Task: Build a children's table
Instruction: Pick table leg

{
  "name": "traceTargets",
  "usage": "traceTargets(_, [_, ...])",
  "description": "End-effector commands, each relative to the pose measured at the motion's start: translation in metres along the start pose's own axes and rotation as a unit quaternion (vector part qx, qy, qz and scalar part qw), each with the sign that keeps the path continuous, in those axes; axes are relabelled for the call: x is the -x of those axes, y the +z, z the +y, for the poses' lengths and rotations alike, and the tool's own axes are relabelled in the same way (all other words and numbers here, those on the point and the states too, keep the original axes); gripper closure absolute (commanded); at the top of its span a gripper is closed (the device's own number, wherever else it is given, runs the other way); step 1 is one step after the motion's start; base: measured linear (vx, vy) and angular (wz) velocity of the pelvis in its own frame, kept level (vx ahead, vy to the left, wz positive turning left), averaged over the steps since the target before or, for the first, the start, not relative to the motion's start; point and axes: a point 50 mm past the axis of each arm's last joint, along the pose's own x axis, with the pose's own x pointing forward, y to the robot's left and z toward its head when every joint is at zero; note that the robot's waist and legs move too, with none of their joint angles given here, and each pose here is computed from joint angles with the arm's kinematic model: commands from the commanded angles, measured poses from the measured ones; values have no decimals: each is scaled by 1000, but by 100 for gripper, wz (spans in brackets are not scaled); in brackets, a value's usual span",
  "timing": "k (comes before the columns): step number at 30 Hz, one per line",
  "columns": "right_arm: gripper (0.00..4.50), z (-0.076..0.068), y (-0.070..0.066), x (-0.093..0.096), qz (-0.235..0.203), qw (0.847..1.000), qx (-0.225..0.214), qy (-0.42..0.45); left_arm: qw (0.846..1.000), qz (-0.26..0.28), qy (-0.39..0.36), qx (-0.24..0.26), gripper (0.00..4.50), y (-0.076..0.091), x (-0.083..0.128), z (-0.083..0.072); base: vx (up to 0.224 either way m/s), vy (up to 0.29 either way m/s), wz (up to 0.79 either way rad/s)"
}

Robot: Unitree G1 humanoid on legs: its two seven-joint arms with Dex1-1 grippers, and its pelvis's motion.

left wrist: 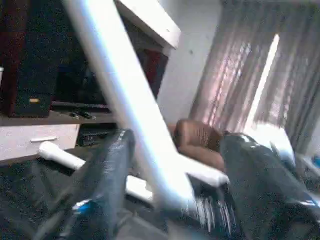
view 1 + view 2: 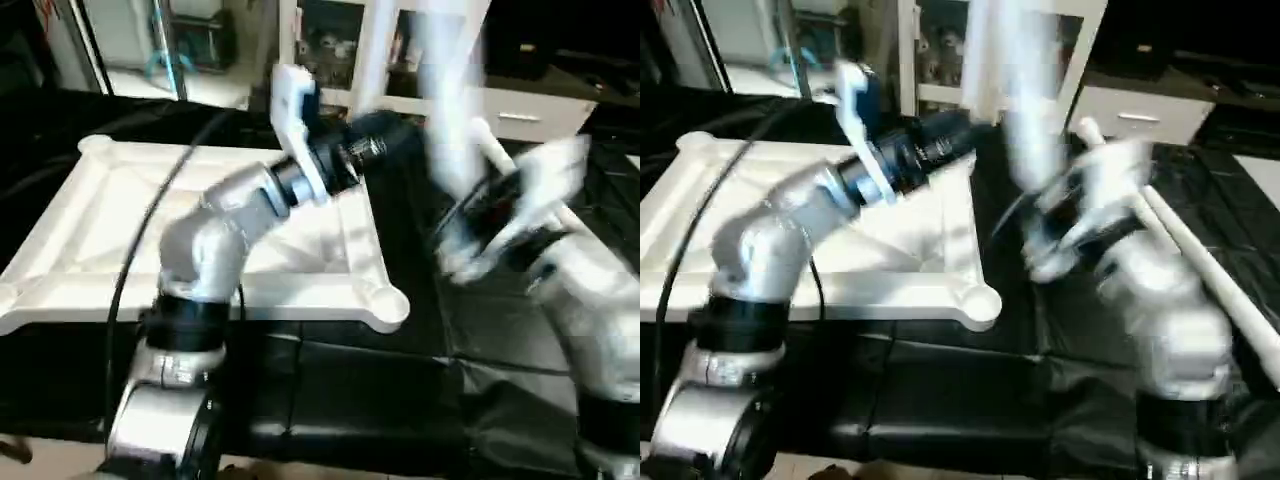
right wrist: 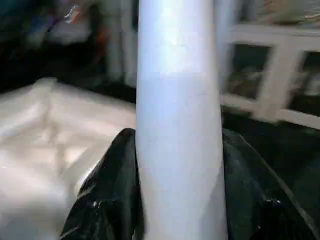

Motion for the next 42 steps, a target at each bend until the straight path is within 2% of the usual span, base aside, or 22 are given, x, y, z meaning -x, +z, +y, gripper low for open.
traceTargets(1, [269,8,12,0,-27,998,49,21,999,9,18,25,101,-2,-6,2,0,0,0])
traceTargets(7, [269,17,9,-2,-33,995,79,43,998,0,31,55,46,2,-5,5,0,0,0])
traceTargets(9, [269,14,11,-5,-45,995,83,14,997,15,64,46,38,-4,-3,15,0,0,0])
traceTargets(12, [269,12,11,-5,-47,995,85,0,995,19,80,49,5,-6,-1,19,0,0,0])
traceTargets(17, [269,10,9,-6,-47,995,82,-12,992,19,118,47,0,-7,-1,24,0,0,0])
traceTargets(22, [269,12,3,-11,-36,995,88,-17,989,-8,140,48,0,-1,0,31,0,0,0])
traceTargets(23, [269,12,3,-11,-36,995,89,-17,989,-9,140,49,0,0,0,31,0,0,0])
traceTargets(24, [269,14,-3,-12,-17,995,96,1,990,-38,115,72,0,6,-1,26,0,0,0])
traceTargets(25, [269,15,-5,-12,-11,995,98,6,990,-44,108,77,0,8,-2,24,0,0,0])
traceTargets(30, [269,21,-9,-15,-4,994,102,23,991,-35,99,87,0,3,-3,20,0,0,0])
traceTargets(34, [269,26,-8,-20,-6,993,110,36,989,-16,109,97,38,-4,-1,23,0,0,0])
traceTargets(42, [269,24,-6,-23,-7,993,114,32,986,-8,129,107,106,-7,0,27,0,0,0])
